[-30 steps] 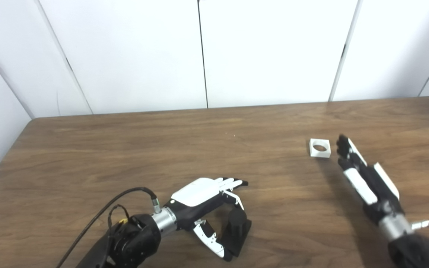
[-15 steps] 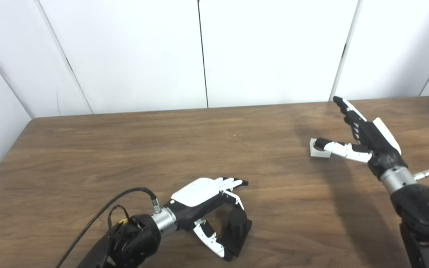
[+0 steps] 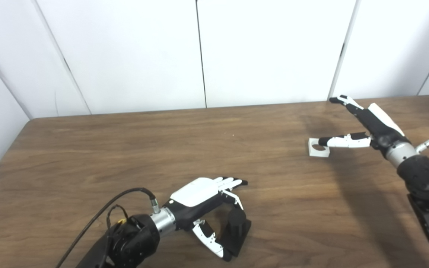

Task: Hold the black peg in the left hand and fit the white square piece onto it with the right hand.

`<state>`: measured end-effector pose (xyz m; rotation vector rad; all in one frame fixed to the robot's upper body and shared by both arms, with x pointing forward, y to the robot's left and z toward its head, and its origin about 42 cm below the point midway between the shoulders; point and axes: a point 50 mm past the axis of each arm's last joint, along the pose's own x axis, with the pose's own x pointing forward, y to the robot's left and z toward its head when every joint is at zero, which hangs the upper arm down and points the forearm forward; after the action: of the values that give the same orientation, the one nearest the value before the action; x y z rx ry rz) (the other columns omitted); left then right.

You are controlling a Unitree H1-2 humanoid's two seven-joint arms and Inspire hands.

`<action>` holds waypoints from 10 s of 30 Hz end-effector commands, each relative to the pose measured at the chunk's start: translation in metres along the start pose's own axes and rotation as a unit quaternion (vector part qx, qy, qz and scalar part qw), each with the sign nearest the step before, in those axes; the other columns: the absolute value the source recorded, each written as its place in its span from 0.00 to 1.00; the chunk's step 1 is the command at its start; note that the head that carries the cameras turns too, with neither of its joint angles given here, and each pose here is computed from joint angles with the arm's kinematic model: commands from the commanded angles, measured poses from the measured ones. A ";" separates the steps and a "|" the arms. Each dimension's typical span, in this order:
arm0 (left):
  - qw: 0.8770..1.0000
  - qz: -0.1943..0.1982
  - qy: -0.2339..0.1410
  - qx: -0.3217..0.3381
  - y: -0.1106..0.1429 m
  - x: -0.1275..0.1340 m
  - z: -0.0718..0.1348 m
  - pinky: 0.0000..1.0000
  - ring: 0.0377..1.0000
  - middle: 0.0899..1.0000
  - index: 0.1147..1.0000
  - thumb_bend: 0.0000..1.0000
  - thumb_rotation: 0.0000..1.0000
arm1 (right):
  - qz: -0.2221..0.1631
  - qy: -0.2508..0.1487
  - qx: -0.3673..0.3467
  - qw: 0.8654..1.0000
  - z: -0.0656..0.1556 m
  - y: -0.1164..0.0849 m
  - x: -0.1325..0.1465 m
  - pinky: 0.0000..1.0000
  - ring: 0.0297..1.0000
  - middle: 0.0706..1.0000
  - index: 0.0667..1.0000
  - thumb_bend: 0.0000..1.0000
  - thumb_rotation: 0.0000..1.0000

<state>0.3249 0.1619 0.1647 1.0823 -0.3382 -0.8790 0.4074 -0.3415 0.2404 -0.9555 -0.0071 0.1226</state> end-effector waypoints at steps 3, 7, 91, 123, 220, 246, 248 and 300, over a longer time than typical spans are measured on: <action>0.999 -0.030 0.022 0.009 -0.005 -0.001 -0.010 1.00 1.00 1.00 0.52 0.95 0.26 | -0.011 -0.011 -0.076 0.997 0.021 -0.030 0.020 1.00 1.00 1.00 0.78 0.91 0.28; 0.999 -0.027 0.020 0.012 -0.005 -0.002 -0.010 1.00 1.00 1.00 0.51 0.95 0.27 | 0.013 0.007 -0.118 0.993 0.024 -0.029 0.031 1.00 1.00 1.00 0.76 0.93 0.25; 0.999 -0.024 0.040 0.006 0.003 0.001 -0.009 1.00 1.00 1.00 0.52 0.94 0.30 | 0.086 0.039 -0.209 0.973 0.034 0.001 0.077 1.00 1.00 0.96 0.60 0.85 0.19; 0.999 -0.024 0.042 -0.005 0.006 0.002 -0.011 1.00 1.00 1.00 0.50 0.92 0.27 | 0.069 0.001 -0.215 0.974 0.040 0.003 0.065 1.00 1.00 0.94 0.46 0.52 0.15; 0.999 -0.019 0.029 0.008 0.010 0.012 -0.006 1.00 1.00 1.00 0.52 0.93 0.28 | 0.167 -0.316 -0.245 0.901 0.201 0.082 -0.074 1.00 1.00 0.95 0.45 0.53 0.14; 0.999 -0.020 0.026 0.008 0.009 0.014 -0.003 1.00 1.00 1.00 0.51 0.93 0.29 | 0.170 -0.300 -0.240 0.908 0.191 0.085 -0.065 1.00 1.00 0.94 0.46 0.52 0.14; 0.999 -0.020 0.027 0.007 0.009 0.014 -0.003 1.00 1.00 1.00 0.51 0.93 0.28 | 0.170 -0.299 -0.239 0.908 0.191 0.085 -0.064 1.00 1.00 0.94 0.46 0.52 0.14; 0.999 -0.021 0.045 -0.009 0.005 0.019 -0.013 1.00 1.00 1.00 0.49 0.92 0.26 | 0.177 -0.278 -0.226 0.917 0.199 0.063 -0.065 1.00 1.00 0.99 0.77 1.00 0.38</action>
<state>0.3408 0.1489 0.1675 1.0640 -0.2910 -0.8677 0.3233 -0.1520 0.2800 -1.3470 -0.3190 0.8090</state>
